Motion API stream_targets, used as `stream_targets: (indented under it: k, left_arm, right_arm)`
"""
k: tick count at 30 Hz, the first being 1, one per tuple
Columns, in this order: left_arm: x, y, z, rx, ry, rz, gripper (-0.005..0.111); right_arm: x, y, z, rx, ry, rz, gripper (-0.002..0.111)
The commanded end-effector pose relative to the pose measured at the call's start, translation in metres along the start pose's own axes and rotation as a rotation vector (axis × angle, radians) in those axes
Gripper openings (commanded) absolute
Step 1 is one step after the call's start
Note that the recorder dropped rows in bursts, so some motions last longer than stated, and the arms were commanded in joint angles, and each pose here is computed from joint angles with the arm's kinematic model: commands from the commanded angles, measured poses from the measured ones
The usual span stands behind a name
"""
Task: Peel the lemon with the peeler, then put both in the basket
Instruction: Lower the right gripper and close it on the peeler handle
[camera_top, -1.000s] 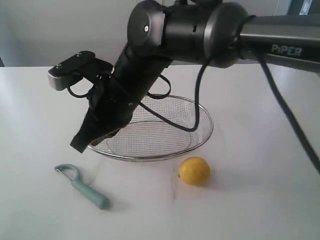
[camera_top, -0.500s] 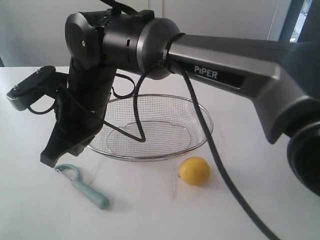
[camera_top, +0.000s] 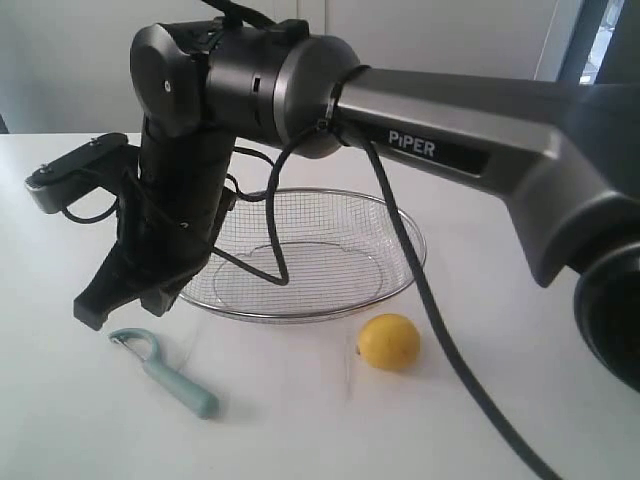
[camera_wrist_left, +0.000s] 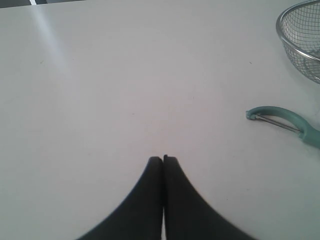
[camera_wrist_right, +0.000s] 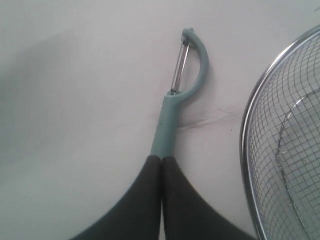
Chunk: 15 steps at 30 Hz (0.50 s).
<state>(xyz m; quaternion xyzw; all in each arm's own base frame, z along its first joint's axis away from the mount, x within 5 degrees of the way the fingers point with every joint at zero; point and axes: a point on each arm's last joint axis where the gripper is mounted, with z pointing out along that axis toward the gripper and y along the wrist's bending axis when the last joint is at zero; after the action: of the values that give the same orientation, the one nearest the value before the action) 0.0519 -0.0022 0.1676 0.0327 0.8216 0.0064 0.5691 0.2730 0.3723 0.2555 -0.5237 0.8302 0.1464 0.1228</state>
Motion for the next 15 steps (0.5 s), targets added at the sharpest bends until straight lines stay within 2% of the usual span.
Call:
stream_targets:
  k: [1, 4, 7, 15]
  left_arm:
    - [0.001, 0.0, 0.0, 0.006, 0.002, 0.003, 0.0]
    - [0.001, 0.0, 0.0, 0.006, 0.002, 0.003, 0.0]
    - [0.001, 0.0, 0.0, 0.006, 0.002, 0.003, 0.0]
    - [0.001, 0.0, 0.0, 0.006, 0.002, 0.003, 0.0]
  right_arm:
    - [0.002, 0.003, 0.003, -0.008, 0.029, 0.015, 0.0]
    - [0.005, 0.004, 0.012, -0.023, 0.077, 0.021, 0.005]
    - [0.008, 0.004, 0.025, -0.033, 0.118, 0.022, 0.014]
    - [0.007, 0.005, 0.041, -0.032, 0.129, 0.028, 0.048]
